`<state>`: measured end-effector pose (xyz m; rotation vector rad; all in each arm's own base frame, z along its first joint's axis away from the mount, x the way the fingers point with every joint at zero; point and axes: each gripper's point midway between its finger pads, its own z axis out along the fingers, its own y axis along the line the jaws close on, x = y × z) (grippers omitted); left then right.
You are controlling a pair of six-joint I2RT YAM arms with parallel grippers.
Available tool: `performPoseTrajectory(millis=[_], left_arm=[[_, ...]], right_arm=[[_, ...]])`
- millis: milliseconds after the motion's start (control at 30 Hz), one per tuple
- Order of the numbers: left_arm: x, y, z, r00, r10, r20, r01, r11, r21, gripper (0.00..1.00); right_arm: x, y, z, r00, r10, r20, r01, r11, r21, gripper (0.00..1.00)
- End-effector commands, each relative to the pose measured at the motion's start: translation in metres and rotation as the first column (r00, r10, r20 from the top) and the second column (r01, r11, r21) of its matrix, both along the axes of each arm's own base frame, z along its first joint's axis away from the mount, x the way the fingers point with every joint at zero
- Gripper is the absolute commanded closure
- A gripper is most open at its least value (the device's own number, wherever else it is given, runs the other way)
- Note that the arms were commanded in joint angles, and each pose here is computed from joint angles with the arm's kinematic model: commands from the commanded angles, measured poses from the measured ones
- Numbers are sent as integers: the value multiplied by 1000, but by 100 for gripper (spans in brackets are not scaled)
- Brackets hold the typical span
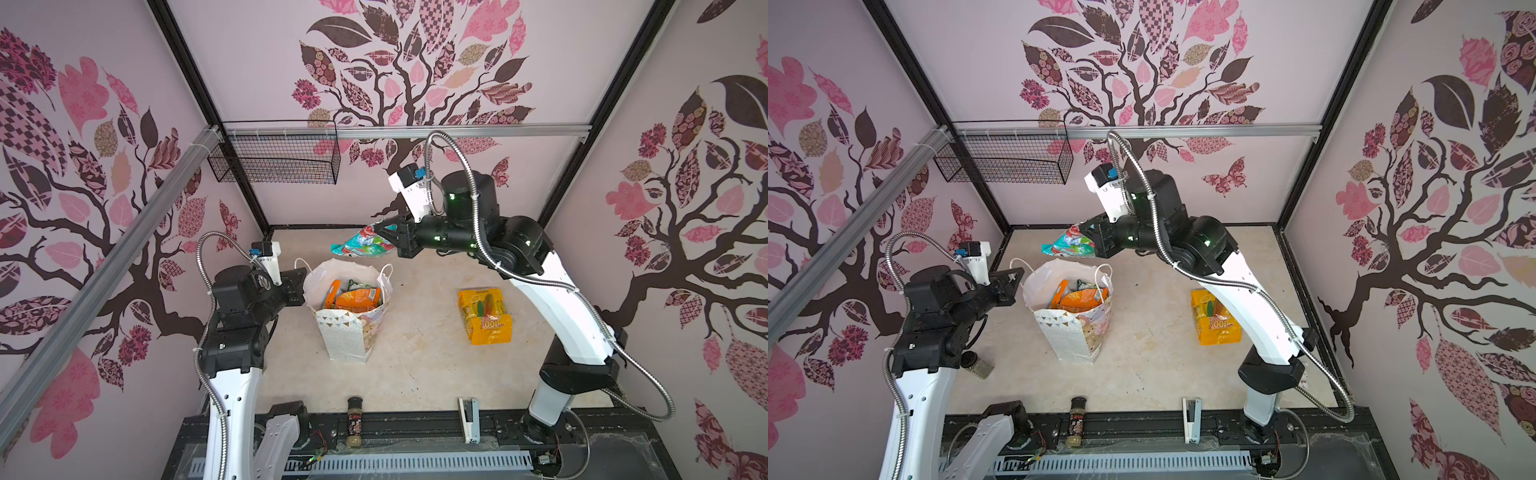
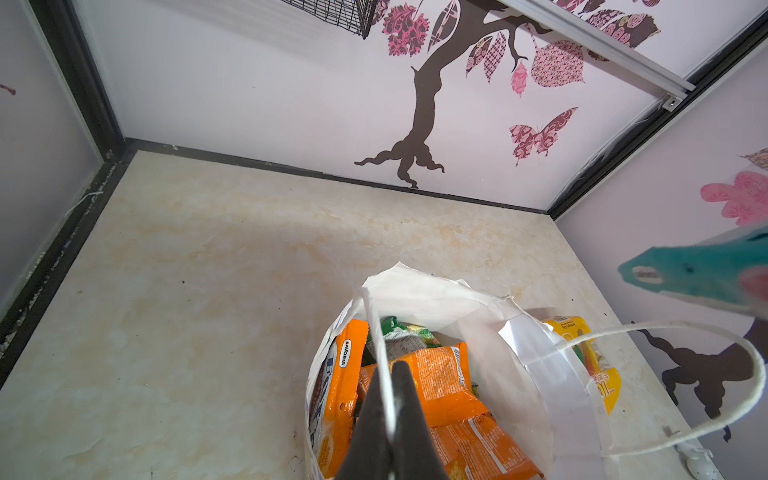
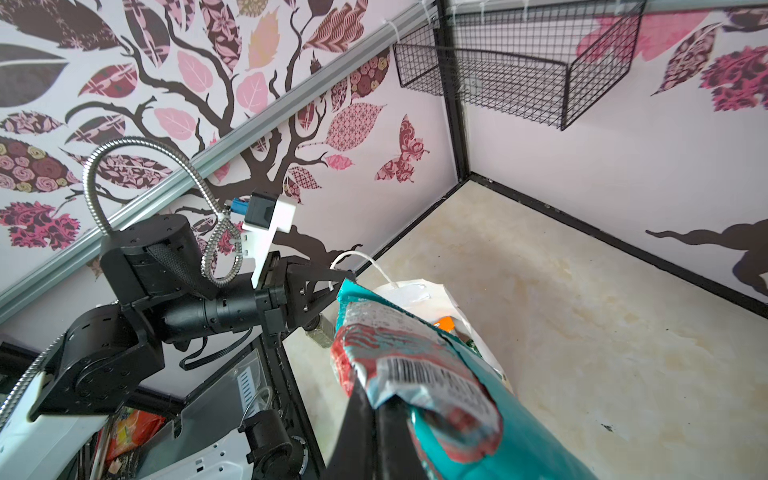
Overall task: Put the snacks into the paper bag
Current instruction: 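Carry the teal packet with the right gripper over the bag opening, then lower the teal packet into the bag held by the left gripper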
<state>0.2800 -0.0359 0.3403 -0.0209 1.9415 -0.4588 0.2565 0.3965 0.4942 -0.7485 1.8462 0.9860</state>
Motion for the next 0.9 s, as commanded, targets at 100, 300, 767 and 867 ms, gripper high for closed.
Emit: performPoseTrajectory(millis=[100,300,767,867], left_arm=[[1,3,-4,1000,12,4,-12,1000,-5,100],[0,4,-4,1000,17,4,-17,1000,-1,100],[-2,5,-3,1000,21,9,-21,1000,5,100],[-1,5,-2,1000,21,11,-21,1000,4,100]], right_arm=[[-34,37,-9,998,9,68,-4,998,-69,100],[-28,52,-32,999,9,35,-5,994,-108,100],[-2,65,-73,997,-25,79,43,973,-227,100],[5,67,-80,996,-18,92,41,968,-246,100]])
